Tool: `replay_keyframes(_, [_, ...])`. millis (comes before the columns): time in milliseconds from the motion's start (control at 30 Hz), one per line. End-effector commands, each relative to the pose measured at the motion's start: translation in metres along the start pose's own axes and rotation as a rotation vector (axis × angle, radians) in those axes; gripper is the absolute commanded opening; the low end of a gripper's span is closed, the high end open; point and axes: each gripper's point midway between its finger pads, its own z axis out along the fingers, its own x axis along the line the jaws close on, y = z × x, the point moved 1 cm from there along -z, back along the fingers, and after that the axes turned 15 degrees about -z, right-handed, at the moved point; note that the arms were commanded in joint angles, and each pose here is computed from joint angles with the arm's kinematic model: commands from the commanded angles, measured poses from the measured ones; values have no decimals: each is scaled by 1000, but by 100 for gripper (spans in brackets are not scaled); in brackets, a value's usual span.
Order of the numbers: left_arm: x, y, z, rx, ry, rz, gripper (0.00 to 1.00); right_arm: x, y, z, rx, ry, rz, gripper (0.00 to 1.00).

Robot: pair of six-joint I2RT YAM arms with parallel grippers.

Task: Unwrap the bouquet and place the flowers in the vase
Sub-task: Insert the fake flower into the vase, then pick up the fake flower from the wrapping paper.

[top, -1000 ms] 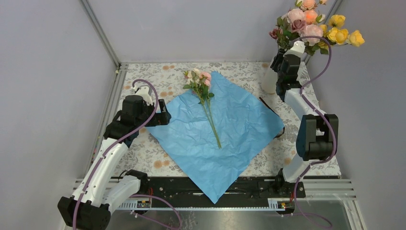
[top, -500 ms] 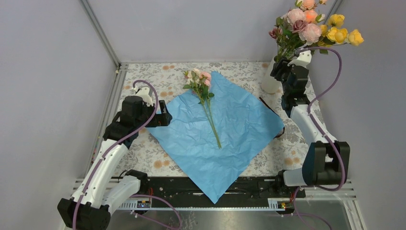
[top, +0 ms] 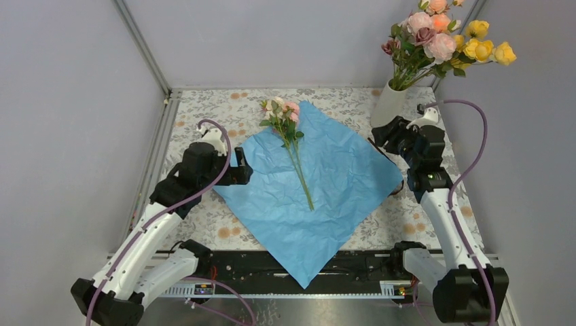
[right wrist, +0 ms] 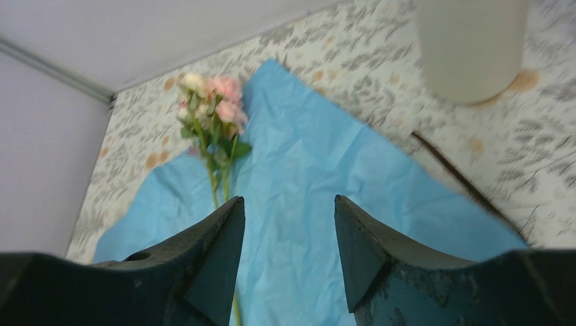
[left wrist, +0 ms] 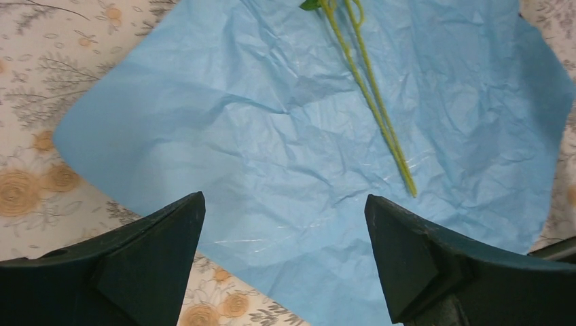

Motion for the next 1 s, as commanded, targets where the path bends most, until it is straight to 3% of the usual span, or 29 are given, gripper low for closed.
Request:
replay_keyframes(0, [-20, 6, -1, -62, -40, -121, 96, 31, -28, -33, 142, 123, 111, 58])
replay_keyframes(233, [-49, -6, 25, -90, -89, -220, 95, 42, -55, -57, 222, 144, 132, 57])
replay_keyframes(400, [-70, -17, 67, -36, -115, -287, 94, 62, -79, -51, 277, 213, 154, 56])
replay_keyframes(533, [-72, -19, 103, -36, -62, -341, 87, 85, -91, -50, 305, 272, 145, 55])
replay_keyframes(767, [-79, -20, 155, -39, -5, -371, 67, 94, -97, -52, 326, 287, 139, 55])
replay_keyframes(967, [-86, -28, 193, 6, 23, -341, 61, 90, -99, -55, 327, 269, 130, 55])
